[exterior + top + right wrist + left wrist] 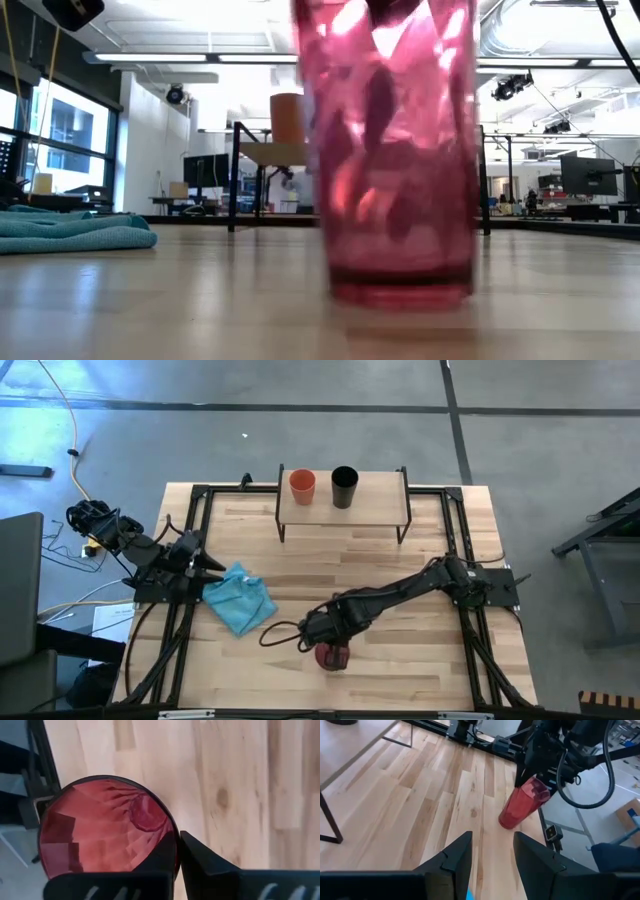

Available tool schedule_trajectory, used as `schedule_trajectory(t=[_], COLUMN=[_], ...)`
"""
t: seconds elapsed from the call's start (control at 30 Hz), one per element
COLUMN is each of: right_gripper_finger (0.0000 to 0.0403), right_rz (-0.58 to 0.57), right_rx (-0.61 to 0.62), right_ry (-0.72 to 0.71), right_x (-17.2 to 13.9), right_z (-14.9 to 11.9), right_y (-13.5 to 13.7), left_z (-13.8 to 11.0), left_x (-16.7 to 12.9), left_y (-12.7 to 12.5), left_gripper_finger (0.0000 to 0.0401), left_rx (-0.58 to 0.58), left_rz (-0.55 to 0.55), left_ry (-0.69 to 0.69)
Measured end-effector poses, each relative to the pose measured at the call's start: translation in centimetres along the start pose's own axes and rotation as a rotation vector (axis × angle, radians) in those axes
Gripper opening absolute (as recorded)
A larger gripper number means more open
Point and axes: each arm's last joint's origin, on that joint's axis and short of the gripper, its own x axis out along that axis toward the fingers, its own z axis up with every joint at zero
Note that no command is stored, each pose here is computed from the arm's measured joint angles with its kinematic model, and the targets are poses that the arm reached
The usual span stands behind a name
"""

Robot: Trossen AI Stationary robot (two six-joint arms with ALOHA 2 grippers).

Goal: Stack small to large cups/mugs on shelf
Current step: Put the red glass on the shelf

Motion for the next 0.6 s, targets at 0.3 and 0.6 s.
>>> schedule_trajectory(t=[0.3, 0.6], right_gripper_finger=[0.0001, 0.0], right_rz=[-0.01, -0.007], right_rx=[0.024, 0.064], right_ry=[-0.016, -0.062], right_x=[-4.8, -9.8], right_z=[-0.7, -1.8], right_y=[-2.7, -6.5], left_z=[0.1, 0.1], left_x=[0.0, 0.0], left_y=[0.1, 0.1], left_gripper_finger=[0.0133, 0.0133], left_rx=[0.002, 0.012], left_rz=[0.031, 0.046], left_ry=[-0.024, -0.033])
